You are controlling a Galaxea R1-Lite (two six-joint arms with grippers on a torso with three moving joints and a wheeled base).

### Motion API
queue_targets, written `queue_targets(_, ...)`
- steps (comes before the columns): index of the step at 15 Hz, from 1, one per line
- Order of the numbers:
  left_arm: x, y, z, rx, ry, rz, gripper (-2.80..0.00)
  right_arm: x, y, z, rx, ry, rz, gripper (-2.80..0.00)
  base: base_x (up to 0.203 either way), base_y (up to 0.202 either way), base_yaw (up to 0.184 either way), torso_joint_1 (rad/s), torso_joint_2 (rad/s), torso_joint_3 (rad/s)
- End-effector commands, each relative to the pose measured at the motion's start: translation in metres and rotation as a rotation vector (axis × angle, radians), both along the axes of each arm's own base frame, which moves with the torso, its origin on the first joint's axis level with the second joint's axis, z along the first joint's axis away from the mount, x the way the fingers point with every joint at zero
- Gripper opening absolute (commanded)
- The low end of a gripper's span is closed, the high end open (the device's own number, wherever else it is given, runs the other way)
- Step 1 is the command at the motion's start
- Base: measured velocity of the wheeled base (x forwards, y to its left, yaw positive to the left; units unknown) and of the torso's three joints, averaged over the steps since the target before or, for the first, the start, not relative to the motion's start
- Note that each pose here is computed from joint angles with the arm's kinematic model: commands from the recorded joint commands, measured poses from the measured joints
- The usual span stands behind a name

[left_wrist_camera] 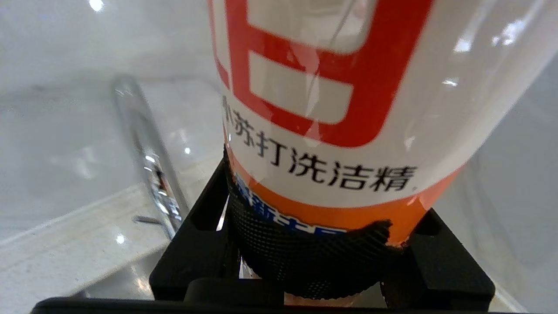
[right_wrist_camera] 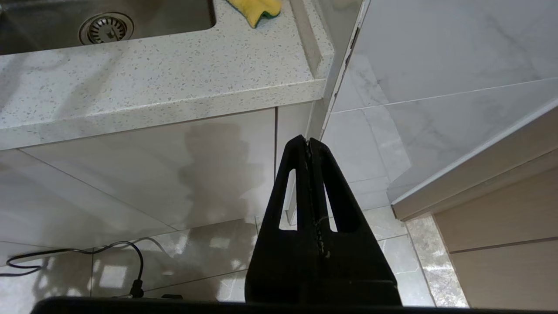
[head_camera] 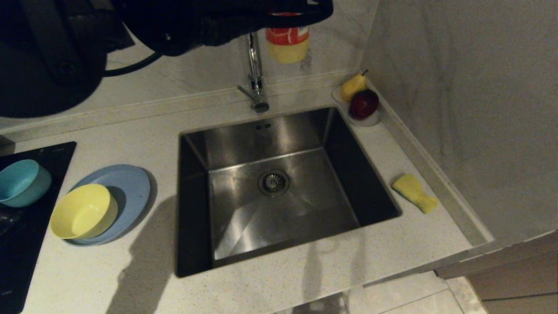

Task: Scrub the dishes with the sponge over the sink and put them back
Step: Squeeze it onto the sponge

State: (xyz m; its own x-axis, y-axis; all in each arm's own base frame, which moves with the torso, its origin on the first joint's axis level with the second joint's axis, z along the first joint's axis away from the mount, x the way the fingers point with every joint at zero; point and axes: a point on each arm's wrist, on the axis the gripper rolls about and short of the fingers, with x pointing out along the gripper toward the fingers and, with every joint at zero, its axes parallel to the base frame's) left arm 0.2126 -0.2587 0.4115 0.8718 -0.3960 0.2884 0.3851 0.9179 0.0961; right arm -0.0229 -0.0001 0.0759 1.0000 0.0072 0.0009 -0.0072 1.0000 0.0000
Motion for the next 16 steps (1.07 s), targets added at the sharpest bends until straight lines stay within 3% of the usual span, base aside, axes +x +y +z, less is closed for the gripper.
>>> queue_targets(1, 0.002, -0.025, -0.018, 0.058, 0.028, -0.023, -2.8, 0.0, 0.0, 0.0, -0.002, -0.001, 0.0, -2.8, 0.0, 0.0, 0.0, 0.0, 0.0, 0.0)
queue_targets(7, 0.008, -0.083, -0.071, 0.285, 0.049, -0.046, -2.8, 0.0, 0.0, 0.0, 0.0, -0.001, 0.0, -2.8, 0.0, 0.0, 0.0, 0.0, 0.0, 0.0)
queue_targets(16, 0.023, -0.11, -0.111, 0.506, 0.019, -0.025, -2.8, 0.0, 0.0, 0.0, -0.002, -0.001, 0.001, -2.8, 0.0, 0.0, 0.0, 0.0, 0.0, 0.0)
